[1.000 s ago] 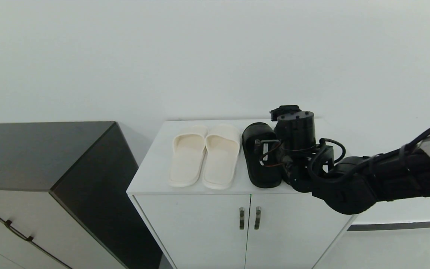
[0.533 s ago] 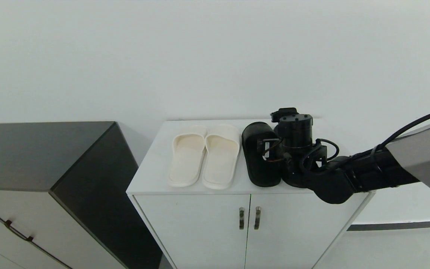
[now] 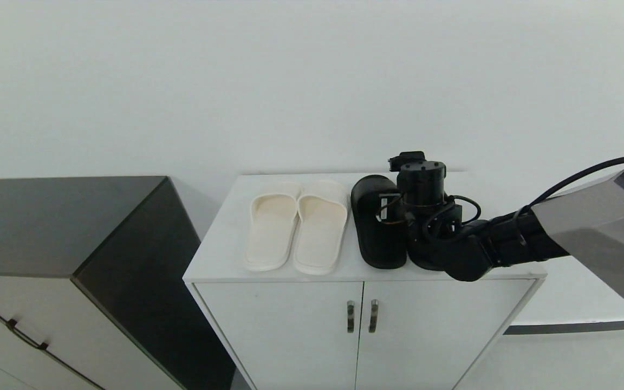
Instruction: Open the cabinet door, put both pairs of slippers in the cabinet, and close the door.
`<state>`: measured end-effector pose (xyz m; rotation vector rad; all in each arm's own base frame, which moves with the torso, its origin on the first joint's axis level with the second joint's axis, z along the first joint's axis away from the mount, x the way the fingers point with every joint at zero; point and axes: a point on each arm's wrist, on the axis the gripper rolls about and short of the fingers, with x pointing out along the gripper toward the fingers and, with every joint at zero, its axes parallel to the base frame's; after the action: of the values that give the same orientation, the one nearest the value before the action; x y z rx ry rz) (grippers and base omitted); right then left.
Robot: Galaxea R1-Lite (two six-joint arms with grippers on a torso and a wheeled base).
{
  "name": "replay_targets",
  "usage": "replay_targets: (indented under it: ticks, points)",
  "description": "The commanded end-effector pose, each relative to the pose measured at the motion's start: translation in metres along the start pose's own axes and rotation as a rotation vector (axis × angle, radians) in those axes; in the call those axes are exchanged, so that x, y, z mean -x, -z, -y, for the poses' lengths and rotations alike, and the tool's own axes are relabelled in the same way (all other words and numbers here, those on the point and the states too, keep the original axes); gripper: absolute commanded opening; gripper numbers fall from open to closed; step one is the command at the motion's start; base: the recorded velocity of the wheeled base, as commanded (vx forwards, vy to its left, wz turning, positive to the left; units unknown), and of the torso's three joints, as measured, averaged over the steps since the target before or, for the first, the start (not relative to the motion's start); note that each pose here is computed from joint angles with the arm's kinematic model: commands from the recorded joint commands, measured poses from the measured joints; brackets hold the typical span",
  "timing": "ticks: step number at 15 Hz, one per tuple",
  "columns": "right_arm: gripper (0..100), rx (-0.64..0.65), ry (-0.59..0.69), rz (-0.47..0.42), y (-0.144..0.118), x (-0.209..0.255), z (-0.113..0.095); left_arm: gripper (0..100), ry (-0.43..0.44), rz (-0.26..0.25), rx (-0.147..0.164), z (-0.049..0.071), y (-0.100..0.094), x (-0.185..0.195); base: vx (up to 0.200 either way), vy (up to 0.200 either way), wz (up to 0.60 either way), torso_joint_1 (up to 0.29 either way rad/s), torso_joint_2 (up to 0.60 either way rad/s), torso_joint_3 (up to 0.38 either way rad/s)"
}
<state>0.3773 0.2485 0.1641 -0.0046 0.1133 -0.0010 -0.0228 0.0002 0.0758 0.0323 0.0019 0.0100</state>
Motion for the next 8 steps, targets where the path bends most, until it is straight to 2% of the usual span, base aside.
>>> replay_targets:
  ticks: [1,4,5,8]
  points:
    - [0,-0.002,0.000,0.018,-0.005,0.002,0.000,0,-0.001,-0.001,0.000,0.000,0.000,0.000,0.000,0.000,0.00,0.000,0.00,0.000]
    - [0,-0.014,-0.008,0.058,-0.026,0.018,0.006,0,-0.002,0.002,0.011,0.000,0.000,0.000,0.000,0.000,0.00,0.000,0.00,0.000]
    - [0,-0.014,-0.028,0.060,-0.032,0.034,0.006,0,-0.001,0.002,0.028,0.000,0.000,0.000,0.000,0.000,0.00,0.000,0.00,0.000]
    - [0,0.013,-0.135,0.031,-0.038,0.105,0.012,0,-0.001,0.002,0.028,0.000,0.000,0.000,0.000,0.000,0.00,0.000,0.00,0.000]
